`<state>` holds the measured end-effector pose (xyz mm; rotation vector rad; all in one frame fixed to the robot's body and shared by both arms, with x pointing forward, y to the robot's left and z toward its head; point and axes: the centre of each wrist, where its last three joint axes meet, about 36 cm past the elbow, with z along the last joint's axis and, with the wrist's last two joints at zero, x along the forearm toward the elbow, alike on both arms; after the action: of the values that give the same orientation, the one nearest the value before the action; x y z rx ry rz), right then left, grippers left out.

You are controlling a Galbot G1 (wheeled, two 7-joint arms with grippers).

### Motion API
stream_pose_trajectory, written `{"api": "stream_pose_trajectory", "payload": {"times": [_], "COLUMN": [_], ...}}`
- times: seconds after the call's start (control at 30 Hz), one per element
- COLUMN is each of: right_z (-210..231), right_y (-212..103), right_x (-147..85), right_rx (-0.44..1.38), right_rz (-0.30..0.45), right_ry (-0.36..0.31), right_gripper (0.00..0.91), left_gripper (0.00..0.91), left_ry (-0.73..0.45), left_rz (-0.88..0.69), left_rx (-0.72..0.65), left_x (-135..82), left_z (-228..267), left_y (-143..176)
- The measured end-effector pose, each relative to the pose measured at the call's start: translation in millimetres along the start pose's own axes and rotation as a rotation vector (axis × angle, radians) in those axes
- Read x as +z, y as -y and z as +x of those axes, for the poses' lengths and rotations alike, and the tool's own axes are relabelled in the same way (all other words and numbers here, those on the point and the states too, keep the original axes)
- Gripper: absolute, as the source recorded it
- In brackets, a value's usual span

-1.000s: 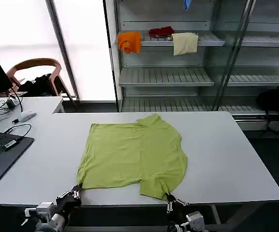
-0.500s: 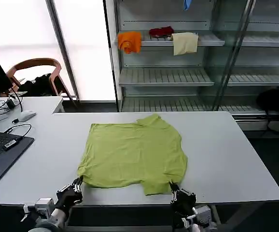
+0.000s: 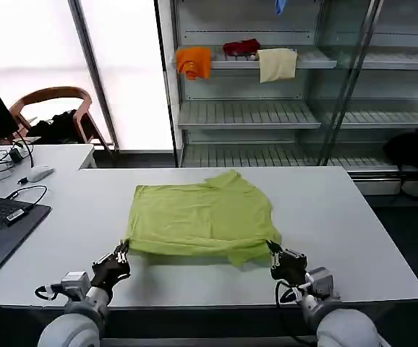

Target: Fold and organize the clothes.

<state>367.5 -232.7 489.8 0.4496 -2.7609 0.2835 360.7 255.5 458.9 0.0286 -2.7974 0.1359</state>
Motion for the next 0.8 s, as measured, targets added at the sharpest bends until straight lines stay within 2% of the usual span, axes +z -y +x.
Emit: {"api": "stream_pose_trajectory", "payload": {"times": [0.57, 0.8], "right_z": [-47.9, -63.3], "right_y": [13.9, 14.7], "right_x": [6.5, 9.3], "right_rx": [-0.015, -0.020], "right_rz": [0.034, 0.060], "right_ry": [0.003, 0.004], "right_gripper": [0.000, 0.000], "left_gripper": [0.010, 0.010], "left_ry": [0.035, 0.013], "left_rz": [-0.022, -0.066], "left_rx": [-0.079, -0.083], "left_x": [-5.6, 3.1], "left_z": [-64.0, -78.0], "left_y": [13.0, 10.8]}}
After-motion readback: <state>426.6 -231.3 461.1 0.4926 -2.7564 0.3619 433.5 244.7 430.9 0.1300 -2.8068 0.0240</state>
